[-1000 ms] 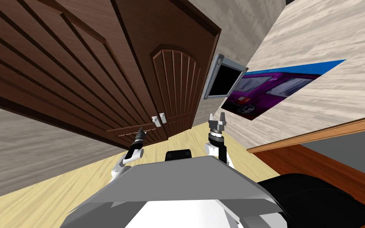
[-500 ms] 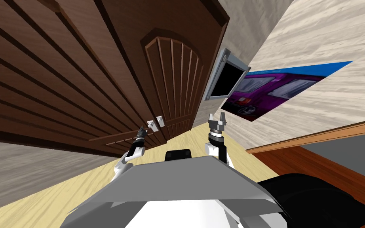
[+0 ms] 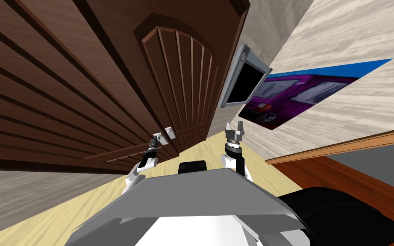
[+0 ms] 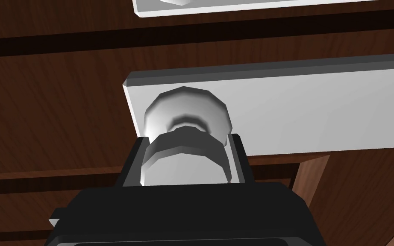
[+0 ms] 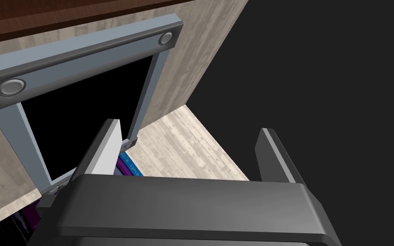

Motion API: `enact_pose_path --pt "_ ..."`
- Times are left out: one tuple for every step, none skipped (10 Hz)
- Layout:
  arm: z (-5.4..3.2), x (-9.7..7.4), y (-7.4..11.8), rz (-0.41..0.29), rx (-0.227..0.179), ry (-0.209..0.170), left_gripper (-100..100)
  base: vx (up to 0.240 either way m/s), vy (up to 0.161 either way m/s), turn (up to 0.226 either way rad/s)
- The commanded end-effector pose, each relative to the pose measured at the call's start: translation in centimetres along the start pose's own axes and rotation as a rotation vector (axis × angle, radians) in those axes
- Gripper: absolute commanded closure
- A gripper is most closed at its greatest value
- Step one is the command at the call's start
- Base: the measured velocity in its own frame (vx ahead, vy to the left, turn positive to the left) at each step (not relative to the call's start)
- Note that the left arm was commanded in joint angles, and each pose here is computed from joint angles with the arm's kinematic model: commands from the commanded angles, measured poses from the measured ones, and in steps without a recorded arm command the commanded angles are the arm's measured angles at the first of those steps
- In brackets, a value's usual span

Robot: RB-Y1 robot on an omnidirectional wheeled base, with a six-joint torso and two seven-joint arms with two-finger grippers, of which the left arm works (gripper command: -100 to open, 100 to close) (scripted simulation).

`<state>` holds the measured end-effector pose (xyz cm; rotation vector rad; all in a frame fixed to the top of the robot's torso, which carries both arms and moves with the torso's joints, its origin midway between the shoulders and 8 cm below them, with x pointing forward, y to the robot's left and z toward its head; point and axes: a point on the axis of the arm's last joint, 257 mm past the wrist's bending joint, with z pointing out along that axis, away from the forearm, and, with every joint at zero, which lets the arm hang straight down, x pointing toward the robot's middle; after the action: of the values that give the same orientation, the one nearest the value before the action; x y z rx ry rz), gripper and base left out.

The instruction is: Pull the door open

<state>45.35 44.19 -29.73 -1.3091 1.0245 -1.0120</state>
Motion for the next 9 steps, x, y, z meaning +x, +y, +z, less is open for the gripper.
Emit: enact_pose_path --pt "-0.14 -0.3 0.2 0.0 -0.005 -0.004 100 -0.022 0.004 -0.008" --pt "-0.14 -0.3 0.2 0.0 -0.005 -0.004 100 -0.012 -0.003 0.005" --pt "-0.14 -0.3 0.2 0.0 -0.005 -0.004 100 0.0 0.0 0.0" --pt "-0.81 -1.1 1.0 0.008 -0.025 -0.013 100 -0.131 0.053 0.034" --pt "-0.93 -1.3 1.1 0.009 -0.027 -0.014 100 -0.2 0.02 -0.003" --pt "-1.14 -1.5 1.3 0.012 -0.031 -0.014 100 -0.213 0.022 0.008" --pt "-1.3 -1.6 1.4 0.013 -0.034 -0.011 100 -0.211 0.046 -0.013" --pt "-1.4 -1.5 1.4 0.014 -0.035 -0.005 100 -0.195 0.041 -0.055" --pt "-1.48 -1.2 1.3 0.014 -0.034 0.008 100 -0.208 0.045 -0.072"
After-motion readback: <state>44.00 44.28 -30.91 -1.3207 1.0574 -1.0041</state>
